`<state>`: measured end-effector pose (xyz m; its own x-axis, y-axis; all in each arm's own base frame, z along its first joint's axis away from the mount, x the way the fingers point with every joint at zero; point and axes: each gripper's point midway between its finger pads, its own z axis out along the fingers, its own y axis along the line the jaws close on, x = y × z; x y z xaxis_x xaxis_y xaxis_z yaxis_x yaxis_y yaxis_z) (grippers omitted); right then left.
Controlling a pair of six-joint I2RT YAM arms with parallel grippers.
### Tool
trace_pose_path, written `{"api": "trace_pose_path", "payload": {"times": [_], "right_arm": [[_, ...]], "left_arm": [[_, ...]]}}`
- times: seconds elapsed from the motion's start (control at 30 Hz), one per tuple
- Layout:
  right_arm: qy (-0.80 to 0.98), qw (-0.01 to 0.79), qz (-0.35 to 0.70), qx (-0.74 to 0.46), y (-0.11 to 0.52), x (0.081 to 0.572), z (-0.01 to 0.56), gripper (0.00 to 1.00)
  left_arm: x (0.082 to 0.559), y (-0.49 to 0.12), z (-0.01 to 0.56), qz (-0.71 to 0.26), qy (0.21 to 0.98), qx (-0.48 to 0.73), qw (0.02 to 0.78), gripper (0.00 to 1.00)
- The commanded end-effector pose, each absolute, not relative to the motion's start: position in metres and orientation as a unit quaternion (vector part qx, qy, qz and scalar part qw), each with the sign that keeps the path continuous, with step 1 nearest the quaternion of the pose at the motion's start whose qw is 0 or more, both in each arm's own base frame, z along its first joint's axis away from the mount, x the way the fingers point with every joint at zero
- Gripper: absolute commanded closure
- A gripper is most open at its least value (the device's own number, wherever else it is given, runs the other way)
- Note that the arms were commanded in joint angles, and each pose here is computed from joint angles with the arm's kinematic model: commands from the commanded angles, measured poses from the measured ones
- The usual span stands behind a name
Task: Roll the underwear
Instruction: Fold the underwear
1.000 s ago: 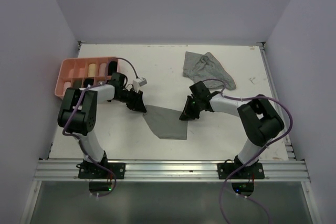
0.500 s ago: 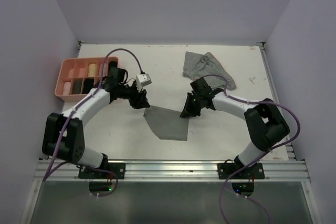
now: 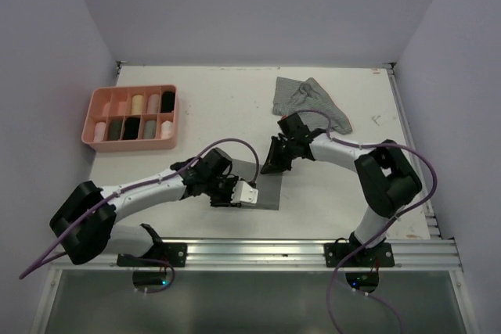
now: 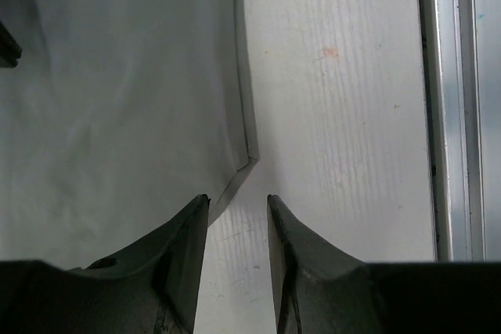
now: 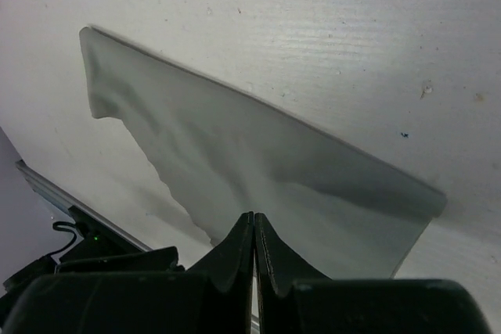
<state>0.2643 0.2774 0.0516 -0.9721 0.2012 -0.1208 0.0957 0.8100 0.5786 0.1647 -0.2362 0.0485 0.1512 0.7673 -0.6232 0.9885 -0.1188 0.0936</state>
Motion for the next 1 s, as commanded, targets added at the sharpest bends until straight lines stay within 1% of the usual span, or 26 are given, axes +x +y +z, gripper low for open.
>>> {"api": "trace_pose_path", "payload": {"times": [0.0, 0.23, 0.47, 0.6, 0.77, 0.83, 0.87, 0.9, 0.97], "right_arm": [[0.939, 0.095, 0.326, 0.059, 0.295, 0.277, 0.06, 0.94], [0.939, 0.089, 0.327, 0.06, 0.299, 0.28, 0.054, 0.94], [0.939, 0.081, 0.328, 0.057, 0.3, 0.28, 0.052, 0.94], [0.94, 0.077, 0.328, 0.056, 0.301, 0.279, 0.05, 0.94], [0.94, 0.073, 0.328, 0.054, 0.302, 0.278, 0.048, 0.94], [0.941, 0.072, 0.327, 0.051, 0.301, 0.278, 0.047, 0.94], [0.941, 0.071, 0.327, 0.05, 0.301, 0.278, 0.047, 0.94], [0.941, 0.071, 0.326, 0.049, 0.301, 0.279, 0.048, 0.95], [0.942, 0.073, 0.324, 0.047, 0.301, 0.28, 0.049, 0.95]], "left_arm": [[0.169, -0.243, 0.039, -0.186, 0.585, 0.744, 0.265, 0.6], [0.155, -0.254, 0.03, -0.194, 0.572, 0.754, 0.259, 0.6], [0.155, -0.264, 0.024, -0.195, 0.573, 0.753, 0.258, 0.62], [0.15, -0.263, 0.015, -0.195, 0.572, 0.759, 0.241, 0.67], [0.145, -0.258, 0.004, -0.194, 0.575, 0.764, 0.218, 0.69], [0.143, -0.256, -0.001, -0.193, 0.578, 0.766, 0.204, 0.72], [0.143, -0.256, -0.003, -0.194, 0.579, 0.766, 0.2, 0.74], [0.143, -0.257, -0.004, -0.194, 0.582, 0.765, 0.196, 0.78], [0.142, -0.256, -0.007, -0.195, 0.584, 0.765, 0.188, 0.83]]}}
